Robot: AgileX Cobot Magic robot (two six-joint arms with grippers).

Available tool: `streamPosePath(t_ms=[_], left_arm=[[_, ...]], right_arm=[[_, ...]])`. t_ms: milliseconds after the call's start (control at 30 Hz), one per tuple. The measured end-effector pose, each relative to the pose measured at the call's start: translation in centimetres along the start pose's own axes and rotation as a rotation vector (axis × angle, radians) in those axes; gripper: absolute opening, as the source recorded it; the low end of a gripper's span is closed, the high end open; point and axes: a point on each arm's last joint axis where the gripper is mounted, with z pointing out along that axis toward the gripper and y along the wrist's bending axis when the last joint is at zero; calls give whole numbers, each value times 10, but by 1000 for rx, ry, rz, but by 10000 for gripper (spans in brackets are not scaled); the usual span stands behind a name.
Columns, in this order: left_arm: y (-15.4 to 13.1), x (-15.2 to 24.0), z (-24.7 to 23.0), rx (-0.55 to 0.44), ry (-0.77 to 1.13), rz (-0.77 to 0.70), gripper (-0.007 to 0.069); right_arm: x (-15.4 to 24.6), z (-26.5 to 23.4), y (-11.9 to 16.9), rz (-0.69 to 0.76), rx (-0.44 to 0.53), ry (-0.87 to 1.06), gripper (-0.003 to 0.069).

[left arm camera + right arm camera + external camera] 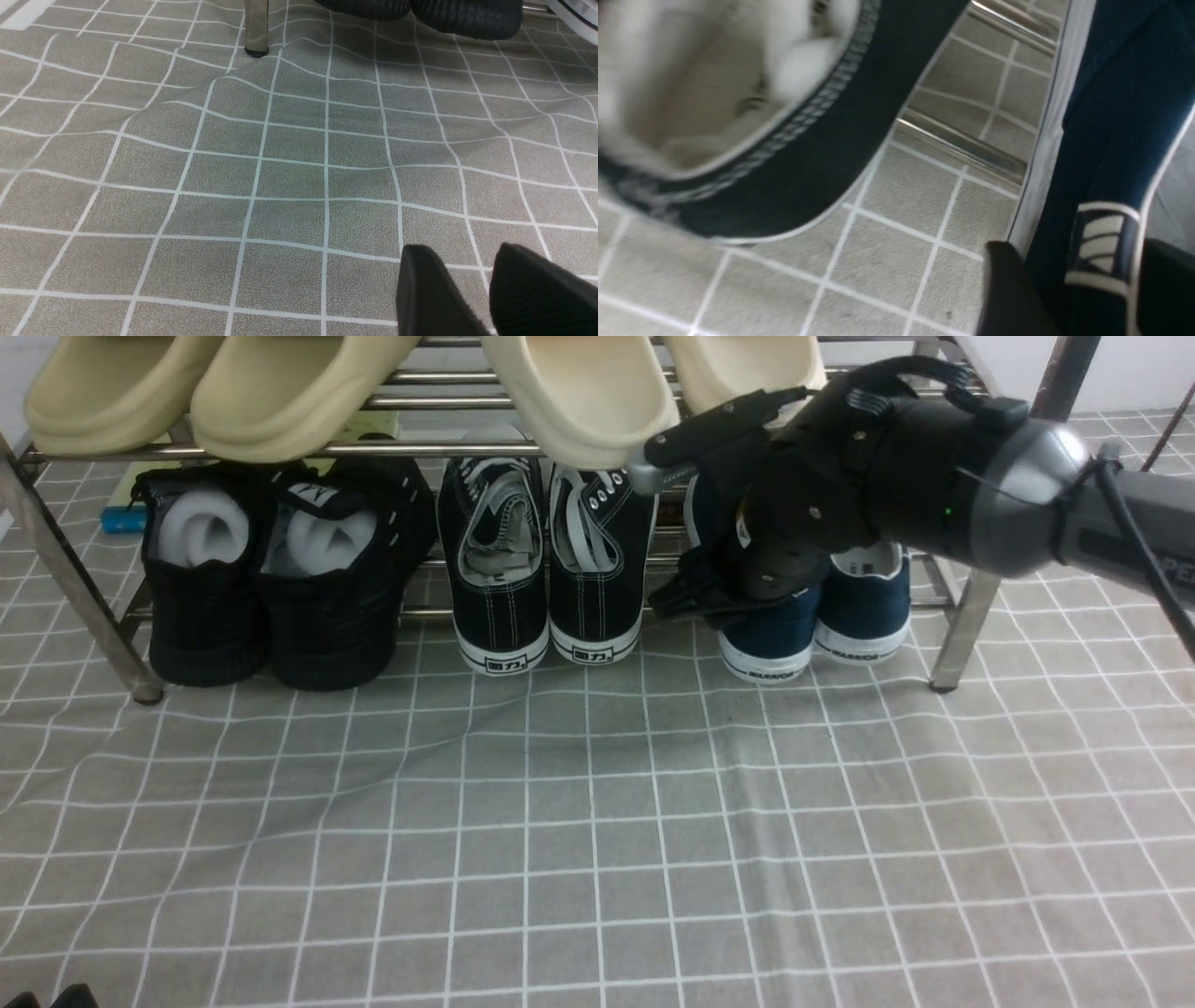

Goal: Take the shoes off the shelf with your hand from the grey coffee tablecloth.

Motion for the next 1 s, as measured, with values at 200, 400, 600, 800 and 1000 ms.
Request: streamPosePath(t_ms=[200, 400, 600, 800, 1000], left_arm=[[0, 0, 0, 0, 0, 0, 240], [0, 0, 0, 0, 0, 0, 240], [0, 0, 0, 0, 0, 0, 240], [0, 0, 0, 0, 0, 0, 240], [0, 0, 0, 0, 0, 0, 240]], right_arm=[[1, 1, 2, 34, -5, 2, 57], [5, -37, 11, 44, -10, 88, 38], [11, -90, 31, 5, -34, 132, 38], [31, -130, 49, -62, -41, 204, 38], [66, -139, 62, -107, -80, 289, 38]])
